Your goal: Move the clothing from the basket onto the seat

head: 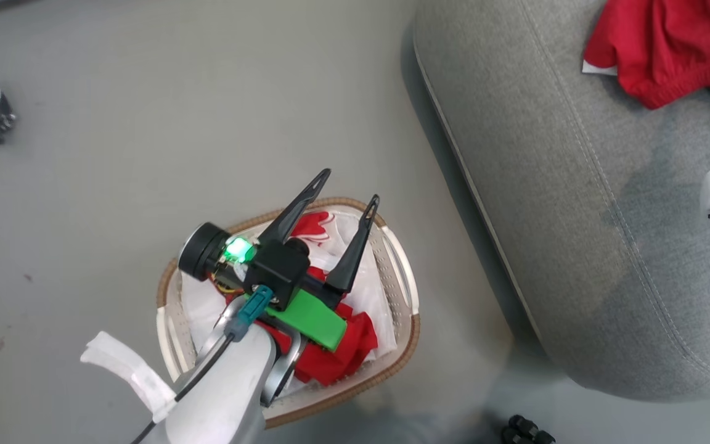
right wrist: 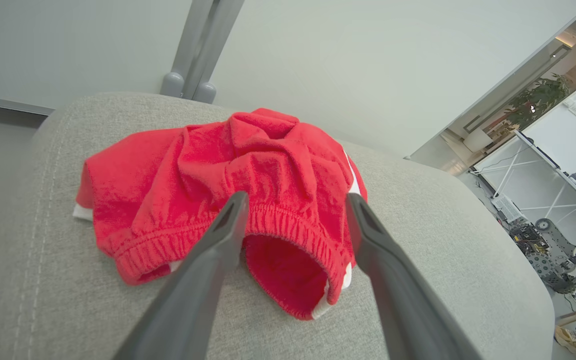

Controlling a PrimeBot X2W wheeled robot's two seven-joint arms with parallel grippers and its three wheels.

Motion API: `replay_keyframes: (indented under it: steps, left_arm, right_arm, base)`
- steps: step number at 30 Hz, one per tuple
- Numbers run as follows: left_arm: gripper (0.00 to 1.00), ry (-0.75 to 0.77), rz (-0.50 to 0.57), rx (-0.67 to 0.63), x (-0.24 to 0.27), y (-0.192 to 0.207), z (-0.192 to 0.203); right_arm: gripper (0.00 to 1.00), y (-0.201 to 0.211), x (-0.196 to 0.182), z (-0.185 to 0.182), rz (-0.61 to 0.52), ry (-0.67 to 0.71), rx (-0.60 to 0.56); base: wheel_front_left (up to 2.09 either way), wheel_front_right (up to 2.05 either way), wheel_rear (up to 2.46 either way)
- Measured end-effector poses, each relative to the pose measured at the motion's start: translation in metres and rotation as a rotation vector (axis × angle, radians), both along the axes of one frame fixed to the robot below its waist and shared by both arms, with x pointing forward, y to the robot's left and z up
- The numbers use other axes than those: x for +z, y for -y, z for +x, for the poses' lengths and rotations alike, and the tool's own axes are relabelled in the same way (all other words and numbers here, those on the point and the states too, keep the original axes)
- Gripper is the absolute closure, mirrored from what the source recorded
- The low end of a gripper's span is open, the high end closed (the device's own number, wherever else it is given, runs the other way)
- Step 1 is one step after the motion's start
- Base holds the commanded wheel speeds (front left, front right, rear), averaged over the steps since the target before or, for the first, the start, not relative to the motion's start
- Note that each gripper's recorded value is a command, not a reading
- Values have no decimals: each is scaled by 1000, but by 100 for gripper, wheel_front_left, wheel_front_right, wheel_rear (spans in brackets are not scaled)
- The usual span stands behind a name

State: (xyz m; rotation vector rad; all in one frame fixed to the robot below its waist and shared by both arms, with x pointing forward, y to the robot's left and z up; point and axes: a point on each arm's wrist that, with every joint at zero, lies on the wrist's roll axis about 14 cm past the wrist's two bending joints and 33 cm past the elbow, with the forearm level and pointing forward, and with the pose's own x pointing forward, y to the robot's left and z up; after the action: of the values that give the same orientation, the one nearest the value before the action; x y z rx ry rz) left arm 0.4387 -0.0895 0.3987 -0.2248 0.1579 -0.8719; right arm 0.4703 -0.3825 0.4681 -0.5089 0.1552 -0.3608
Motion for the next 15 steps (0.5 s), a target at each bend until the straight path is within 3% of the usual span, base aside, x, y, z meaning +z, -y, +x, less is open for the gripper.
replay_keyframes:
  steps: [10, 15]
  left_arm:
    - [0, 28, -27, 198, 45, -50, -2]
    - [0, 65, -38, 293, 68, -77, -6]
  right_arm:
    - [0, -45, 56, 9, 19, 137, 143]
    - [0, -87, 71, 10, 112, 207, 230]
  base:
    - [0, 0, 0]
    - [0, 0, 0]
